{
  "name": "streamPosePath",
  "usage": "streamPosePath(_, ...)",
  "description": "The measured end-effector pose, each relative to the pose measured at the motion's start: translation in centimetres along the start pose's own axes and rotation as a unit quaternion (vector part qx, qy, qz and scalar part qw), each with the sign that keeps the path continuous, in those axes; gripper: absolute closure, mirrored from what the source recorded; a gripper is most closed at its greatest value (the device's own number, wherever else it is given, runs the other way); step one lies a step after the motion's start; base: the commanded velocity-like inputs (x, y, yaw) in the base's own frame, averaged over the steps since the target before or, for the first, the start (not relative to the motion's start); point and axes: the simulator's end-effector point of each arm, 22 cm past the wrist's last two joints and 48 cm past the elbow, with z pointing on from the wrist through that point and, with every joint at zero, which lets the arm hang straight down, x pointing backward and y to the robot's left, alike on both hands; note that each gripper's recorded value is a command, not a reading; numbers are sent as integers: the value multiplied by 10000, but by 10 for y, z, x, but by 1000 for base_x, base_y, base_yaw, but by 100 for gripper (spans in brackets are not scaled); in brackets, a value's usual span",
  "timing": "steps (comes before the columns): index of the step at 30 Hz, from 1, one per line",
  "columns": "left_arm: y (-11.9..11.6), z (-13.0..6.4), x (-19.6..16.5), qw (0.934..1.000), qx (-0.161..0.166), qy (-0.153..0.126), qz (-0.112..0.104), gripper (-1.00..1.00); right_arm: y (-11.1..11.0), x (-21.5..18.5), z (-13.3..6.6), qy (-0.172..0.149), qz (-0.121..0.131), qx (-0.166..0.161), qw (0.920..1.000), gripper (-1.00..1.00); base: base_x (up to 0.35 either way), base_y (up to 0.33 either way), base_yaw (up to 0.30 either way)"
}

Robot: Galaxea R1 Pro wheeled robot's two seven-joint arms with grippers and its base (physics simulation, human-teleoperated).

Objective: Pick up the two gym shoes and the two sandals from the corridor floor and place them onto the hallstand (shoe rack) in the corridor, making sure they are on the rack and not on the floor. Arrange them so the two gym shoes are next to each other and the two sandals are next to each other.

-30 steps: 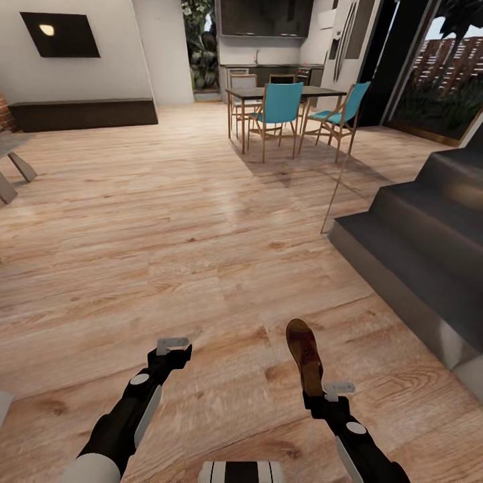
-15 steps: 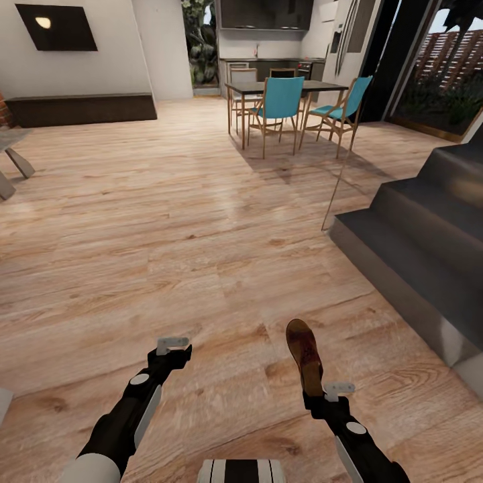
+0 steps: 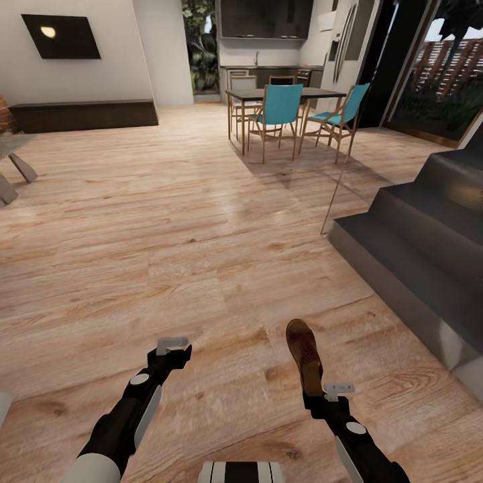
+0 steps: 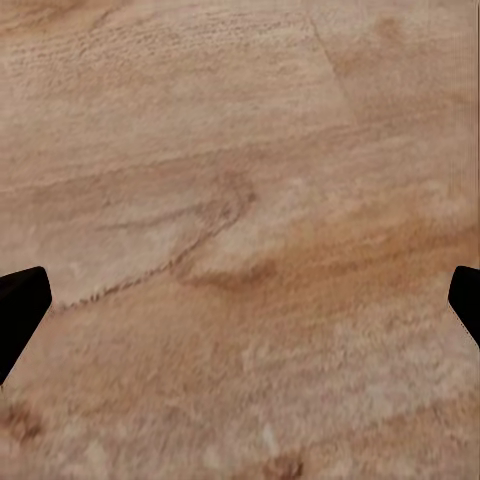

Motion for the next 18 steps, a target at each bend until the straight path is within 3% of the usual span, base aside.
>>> streamPosePath(18,-3,-18,-36,10000,17,-74,-27,-100,4,-33,-22,-84,15,-26,10000,100,0,0,-2)
